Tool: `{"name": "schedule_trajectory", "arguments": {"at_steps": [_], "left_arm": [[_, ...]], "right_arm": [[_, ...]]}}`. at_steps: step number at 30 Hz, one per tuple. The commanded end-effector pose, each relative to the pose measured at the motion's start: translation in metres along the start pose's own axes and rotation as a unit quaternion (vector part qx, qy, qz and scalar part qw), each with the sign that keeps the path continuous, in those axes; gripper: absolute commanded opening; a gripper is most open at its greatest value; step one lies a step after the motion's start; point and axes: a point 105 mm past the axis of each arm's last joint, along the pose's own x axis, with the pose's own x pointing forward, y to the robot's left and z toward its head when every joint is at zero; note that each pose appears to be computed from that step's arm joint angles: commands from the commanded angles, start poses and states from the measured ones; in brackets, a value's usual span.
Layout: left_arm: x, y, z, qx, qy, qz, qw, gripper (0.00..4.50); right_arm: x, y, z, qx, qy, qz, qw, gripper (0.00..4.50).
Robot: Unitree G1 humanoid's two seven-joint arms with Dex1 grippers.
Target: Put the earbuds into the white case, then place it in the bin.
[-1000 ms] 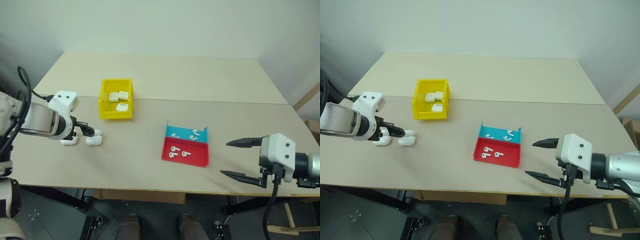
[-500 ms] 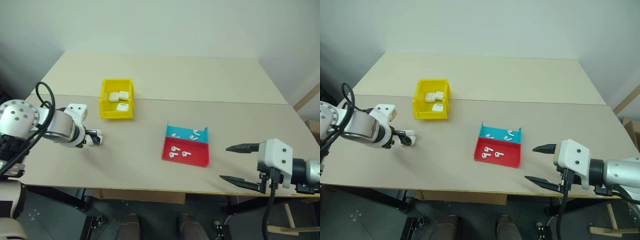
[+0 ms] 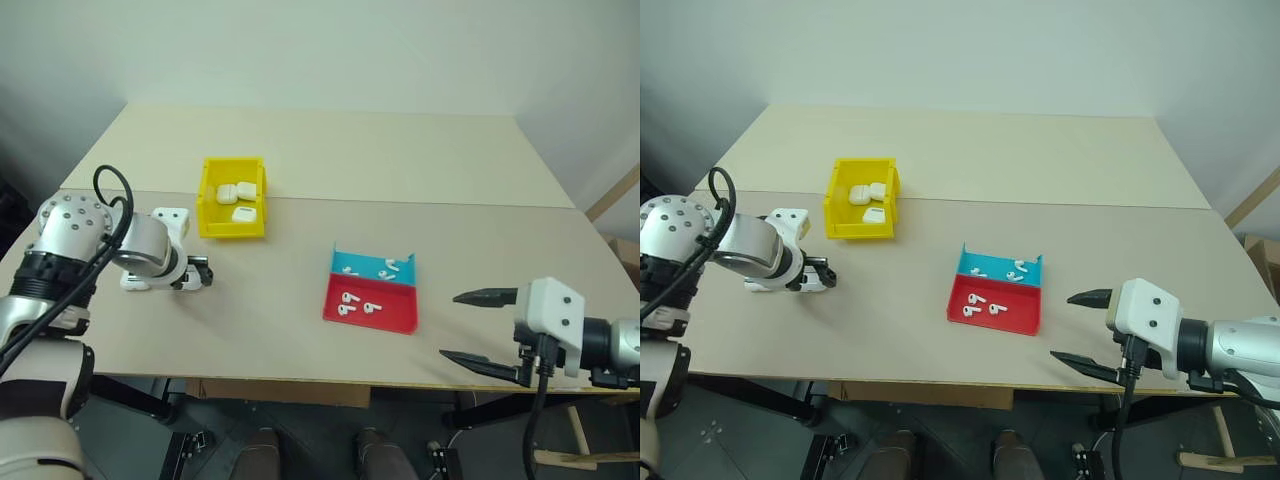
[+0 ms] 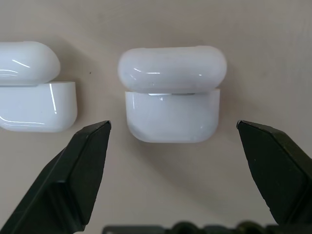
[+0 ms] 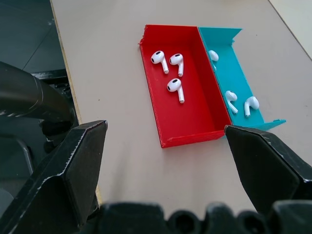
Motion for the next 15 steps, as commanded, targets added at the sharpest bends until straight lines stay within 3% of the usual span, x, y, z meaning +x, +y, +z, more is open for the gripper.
{"name": "schedule_trajectory", "arguments": {"at_steps": [1,15], "left_arm": [[-0.0066,0.0044,0.0092,-0.004,-0.015,0.002,1.0,4.5],[0.0026,-0.0019,0.0137,-0.001,-0.006,-0.011,1.0,4.5]], "right_arm": [[-0.0032,-0.0024,0.0071,-0.021,-0.001,-0.014,1.0,4.47],[-0.0026,-0.003,0.0041,-0.022,0.01,-0.018,1.0,4.47]]}}
